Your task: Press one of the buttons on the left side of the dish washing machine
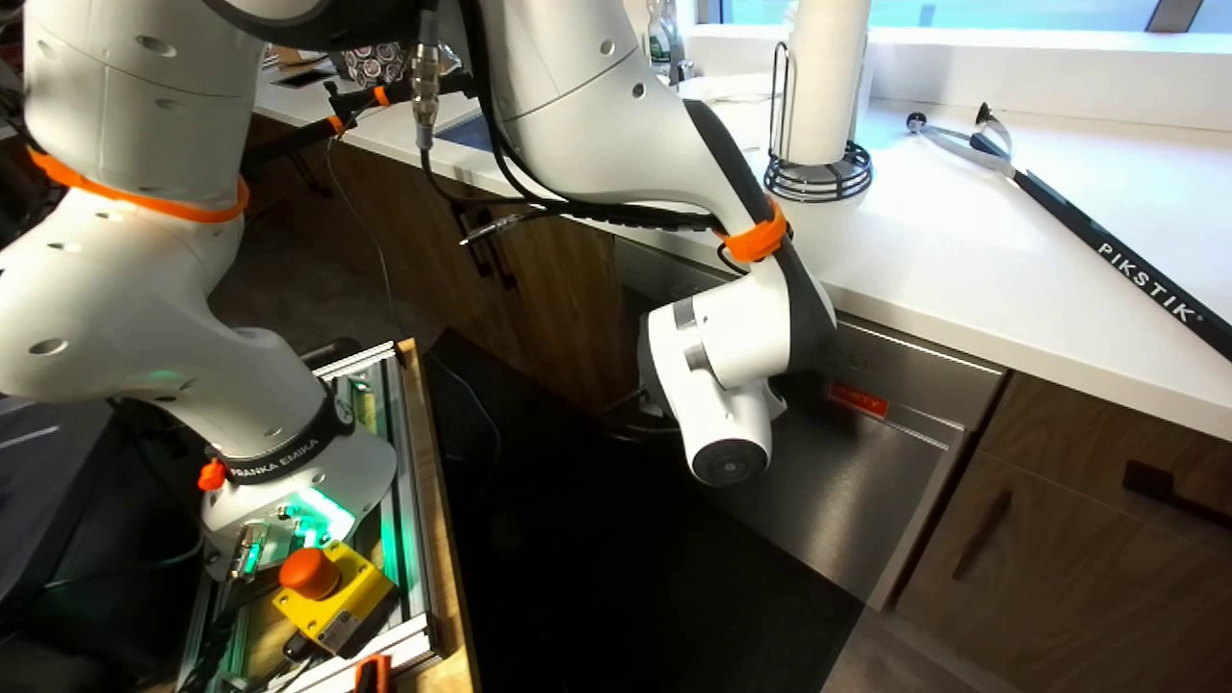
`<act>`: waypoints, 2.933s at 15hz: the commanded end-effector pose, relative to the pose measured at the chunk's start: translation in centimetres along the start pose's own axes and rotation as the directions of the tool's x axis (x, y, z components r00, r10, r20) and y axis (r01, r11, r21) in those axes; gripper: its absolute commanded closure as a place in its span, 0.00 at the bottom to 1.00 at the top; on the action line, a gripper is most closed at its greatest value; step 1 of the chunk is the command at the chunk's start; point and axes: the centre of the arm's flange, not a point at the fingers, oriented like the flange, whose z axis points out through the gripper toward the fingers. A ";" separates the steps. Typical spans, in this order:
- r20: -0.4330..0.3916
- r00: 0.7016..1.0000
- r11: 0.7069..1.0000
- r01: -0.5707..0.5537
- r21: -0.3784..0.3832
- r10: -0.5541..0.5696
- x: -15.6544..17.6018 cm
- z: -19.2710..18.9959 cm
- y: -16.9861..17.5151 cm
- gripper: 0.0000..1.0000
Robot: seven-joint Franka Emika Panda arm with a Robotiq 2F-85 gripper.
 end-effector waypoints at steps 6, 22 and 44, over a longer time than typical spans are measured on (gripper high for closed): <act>0.028 0.999 0.999 -0.046 -0.009 0.046 -0.8 0.8 0.1 1.00; -0.113 0.993 0.994 -0.010 0.106 0.022 0.1 3.9 0.7 1.00; -0.064 0.997 0.999 -0.035 0.012 0.035 -3.4 1.2 -0.2 1.00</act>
